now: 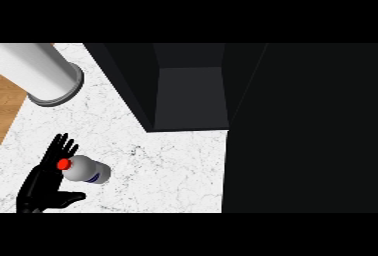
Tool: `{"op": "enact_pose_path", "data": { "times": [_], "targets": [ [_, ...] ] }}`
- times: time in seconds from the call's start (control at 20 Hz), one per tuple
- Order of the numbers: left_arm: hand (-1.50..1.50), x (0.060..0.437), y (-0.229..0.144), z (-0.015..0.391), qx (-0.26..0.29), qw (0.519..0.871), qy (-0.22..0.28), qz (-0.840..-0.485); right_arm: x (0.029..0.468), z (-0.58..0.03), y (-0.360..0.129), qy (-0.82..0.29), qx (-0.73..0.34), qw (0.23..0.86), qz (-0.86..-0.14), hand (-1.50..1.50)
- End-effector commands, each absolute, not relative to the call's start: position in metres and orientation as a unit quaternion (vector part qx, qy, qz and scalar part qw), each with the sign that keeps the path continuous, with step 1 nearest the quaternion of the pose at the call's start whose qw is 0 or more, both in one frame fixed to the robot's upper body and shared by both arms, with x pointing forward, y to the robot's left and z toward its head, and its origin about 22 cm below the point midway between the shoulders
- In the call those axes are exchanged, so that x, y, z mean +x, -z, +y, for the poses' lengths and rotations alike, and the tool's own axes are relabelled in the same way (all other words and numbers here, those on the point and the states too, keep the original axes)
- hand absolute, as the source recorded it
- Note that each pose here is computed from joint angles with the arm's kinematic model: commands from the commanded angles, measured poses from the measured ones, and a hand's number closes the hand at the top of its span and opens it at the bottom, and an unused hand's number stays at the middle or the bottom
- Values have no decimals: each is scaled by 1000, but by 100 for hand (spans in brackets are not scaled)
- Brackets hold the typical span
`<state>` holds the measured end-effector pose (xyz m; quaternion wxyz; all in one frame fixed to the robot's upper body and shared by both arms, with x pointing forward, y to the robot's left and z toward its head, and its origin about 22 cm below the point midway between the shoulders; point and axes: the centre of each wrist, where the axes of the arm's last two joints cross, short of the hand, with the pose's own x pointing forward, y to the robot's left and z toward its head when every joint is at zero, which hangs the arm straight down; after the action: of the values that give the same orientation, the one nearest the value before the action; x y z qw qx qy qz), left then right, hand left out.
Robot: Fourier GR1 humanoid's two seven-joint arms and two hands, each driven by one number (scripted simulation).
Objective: Pick up the bottled water, place it into the cabinet and close the cabinet
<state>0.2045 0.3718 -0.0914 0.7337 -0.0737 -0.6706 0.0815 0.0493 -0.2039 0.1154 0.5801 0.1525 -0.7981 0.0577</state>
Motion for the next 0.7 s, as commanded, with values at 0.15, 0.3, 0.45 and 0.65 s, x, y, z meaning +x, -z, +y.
{"op": "enact_pose_path", "data": {
  "times": [0.15,0.3,0.45,0.65],
  "targets": [
    [-150,204,133,355,-107,733,-65,-669,36,-211,-145,-87,125,555,-818,-150],
    [-150,222,134,342,-119,724,-64,-677,29,-208,-152,-81,119,557,-818,-150],
    [150,213,148,344,-129,711,-90,-686,28,-214,-145,-101,138,560,-811,-150],
    [150,212,149,353,-112,706,-58,-697,29,-219,-143,-92,123,552,-819,-150]
  ]
}}
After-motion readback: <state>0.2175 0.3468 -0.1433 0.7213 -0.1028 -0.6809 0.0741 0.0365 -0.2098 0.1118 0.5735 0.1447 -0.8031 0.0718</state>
